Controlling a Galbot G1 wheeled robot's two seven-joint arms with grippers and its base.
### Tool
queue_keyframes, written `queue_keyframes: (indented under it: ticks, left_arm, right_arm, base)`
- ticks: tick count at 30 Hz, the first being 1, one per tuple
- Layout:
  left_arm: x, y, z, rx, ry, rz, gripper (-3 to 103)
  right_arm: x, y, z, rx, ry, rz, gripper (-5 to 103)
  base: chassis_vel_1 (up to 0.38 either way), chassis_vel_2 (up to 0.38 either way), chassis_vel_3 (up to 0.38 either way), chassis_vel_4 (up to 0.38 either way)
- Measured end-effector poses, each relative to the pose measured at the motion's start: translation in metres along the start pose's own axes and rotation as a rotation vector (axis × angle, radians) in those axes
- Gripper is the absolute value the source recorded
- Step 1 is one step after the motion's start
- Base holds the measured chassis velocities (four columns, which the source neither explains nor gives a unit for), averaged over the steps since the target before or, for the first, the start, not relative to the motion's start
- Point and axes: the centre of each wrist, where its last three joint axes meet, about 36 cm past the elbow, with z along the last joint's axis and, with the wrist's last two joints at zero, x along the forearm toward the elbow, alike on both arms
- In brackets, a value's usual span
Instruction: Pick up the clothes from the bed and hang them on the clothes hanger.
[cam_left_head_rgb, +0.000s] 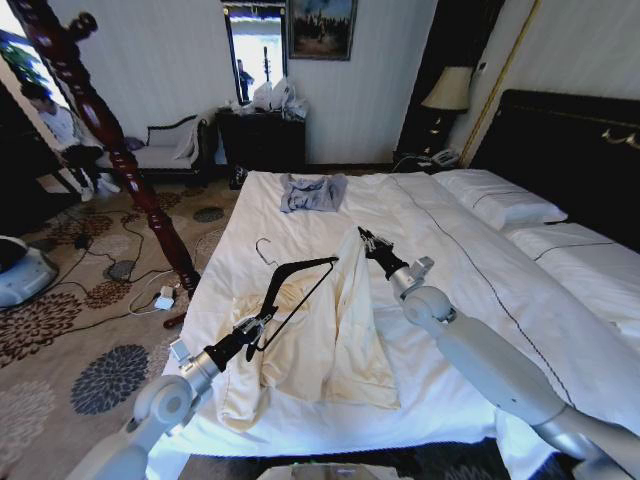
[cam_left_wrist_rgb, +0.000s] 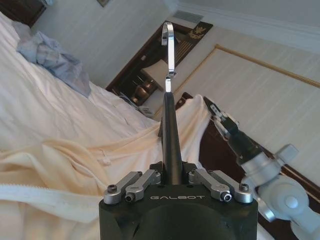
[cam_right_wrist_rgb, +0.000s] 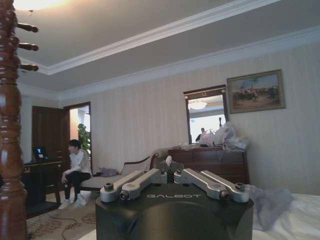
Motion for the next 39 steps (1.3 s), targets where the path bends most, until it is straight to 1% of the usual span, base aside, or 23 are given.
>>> queue_keyframes:
  ticks: [5, 7, 9, 15, 19, 24, 26, 29, 33, 34, 37, 39]
  left_arm:
    - [0.003, -0.008, 0.006, 0.011, 0.020, 0.015, 18]
    - [0.008, -0.014, 0.009, 0.005, 0.041, 0.023, 18]
    - [0.010, -0.018, 0.009, 0.000, 0.048, 0.028, 18]
    - [0.013, -0.021, 0.005, -0.004, 0.051, 0.026, 18]
    - [0.013, -0.019, 0.005, -0.006, 0.062, 0.020, 18]
    - [0.010, -0.012, 0.012, 0.016, 0.053, 0.005, 18]
    - [0.006, -0.007, 0.020, 0.037, 0.049, -0.001, 18]
    - [0.002, -0.005, 0.024, 0.043, 0.047, -0.003, 18]
    - [-0.012, 0.003, 0.023, 0.067, -0.005, -0.001, 18]
    - [-0.012, 0.003, 0.023, 0.067, -0.005, -0.001, 18]
    - [-0.020, 0.008, 0.023, 0.078, -0.022, -0.002, 18]
    - [-0.021, 0.009, 0.023, 0.080, -0.023, 0.000, 18]
  right_arm:
    - [-0.006, -0.003, 0.001, 0.009, -0.006, 0.005, 1]
    - [-0.007, -0.010, 0.002, 0.024, -0.003, 0.022, 1]
    - [-0.007, -0.017, 0.006, 0.037, 0.007, 0.043, 1]
    - [-0.006, -0.027, 0.017, 0.049, 0.028, 0.076, 1]
    - [-0.007, -0.026, 0.017, 0.046, 0.024, 0.077, 1]
    - [-0.012, -0.019, 0.005, 0.029, -0.012, 0.055, 1]
    - [-0.013, -0.013, -0.003, 0.007, -0.041, 0.035, 1]
    - [-0.012, -0.009, -0.009, -0.007, -0.062, 0.015, 1]
    - [-0.006, 0.007, -0.021, -0.045, -0.104, -0.040, 1]
    - [-0.006, 0.007, -0.021, -0.045, -0.104, -0.040, 1]
    - [0.002, 0.021, -0.025, -0.065, -0.122, -0.081, 1]
    - [0.003, 0.024, -0.026, -0.067, -0.126, -0.091, 1]
  base:
    - [0.000, 0.000, 0.000, 0.000]
    - [0.000, 0.000, 0.000, 0.000]
    - [0.000, 0.000, 0.000, 0.000]
    - [0.000, 0.000, 0.000, 0.000]
    - [0.000, 0.000, 0.000, 0.000]
    - [0.000, 0.000, 0.000, 0.000]
    - [0.000, 0.000, 0.000, 0.000]
    - [0.000, 0.000, 0.000, 0.000]
    - [0.000, 0.000, 0.000, 0.000]
    - [0.000, 0.000, 0.000, 0.000]
    - [0.000, 0.000, 0.000, 0.000]
    - [0.000, 0.000, 0.000, 0.000]
